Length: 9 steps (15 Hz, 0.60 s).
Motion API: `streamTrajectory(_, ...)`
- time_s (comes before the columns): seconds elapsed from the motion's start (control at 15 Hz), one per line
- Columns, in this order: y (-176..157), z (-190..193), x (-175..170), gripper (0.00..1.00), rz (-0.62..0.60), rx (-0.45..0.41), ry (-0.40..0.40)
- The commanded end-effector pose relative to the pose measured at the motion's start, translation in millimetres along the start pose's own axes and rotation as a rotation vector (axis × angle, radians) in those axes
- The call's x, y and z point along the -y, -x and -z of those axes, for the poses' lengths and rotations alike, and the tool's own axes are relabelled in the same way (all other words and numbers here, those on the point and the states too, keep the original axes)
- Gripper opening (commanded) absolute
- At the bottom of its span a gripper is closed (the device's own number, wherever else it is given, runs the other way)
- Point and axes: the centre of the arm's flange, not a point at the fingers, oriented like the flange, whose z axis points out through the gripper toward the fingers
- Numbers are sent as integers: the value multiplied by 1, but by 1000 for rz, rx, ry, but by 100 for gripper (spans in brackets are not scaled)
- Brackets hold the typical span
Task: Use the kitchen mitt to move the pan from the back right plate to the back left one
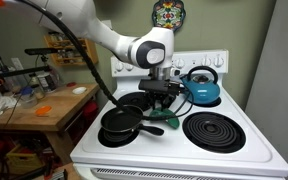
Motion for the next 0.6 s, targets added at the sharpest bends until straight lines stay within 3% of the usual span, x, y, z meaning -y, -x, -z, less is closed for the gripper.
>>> streamTrajectory(0.0, -4, 1, -5, 68, 9, -1, -6)
streamTrajectory(0.27, 0, 18, 1, 96, 0, -26, 20)
streamTrajectory(0.53, 10, 66, 27, 100, 17, -84, 110)
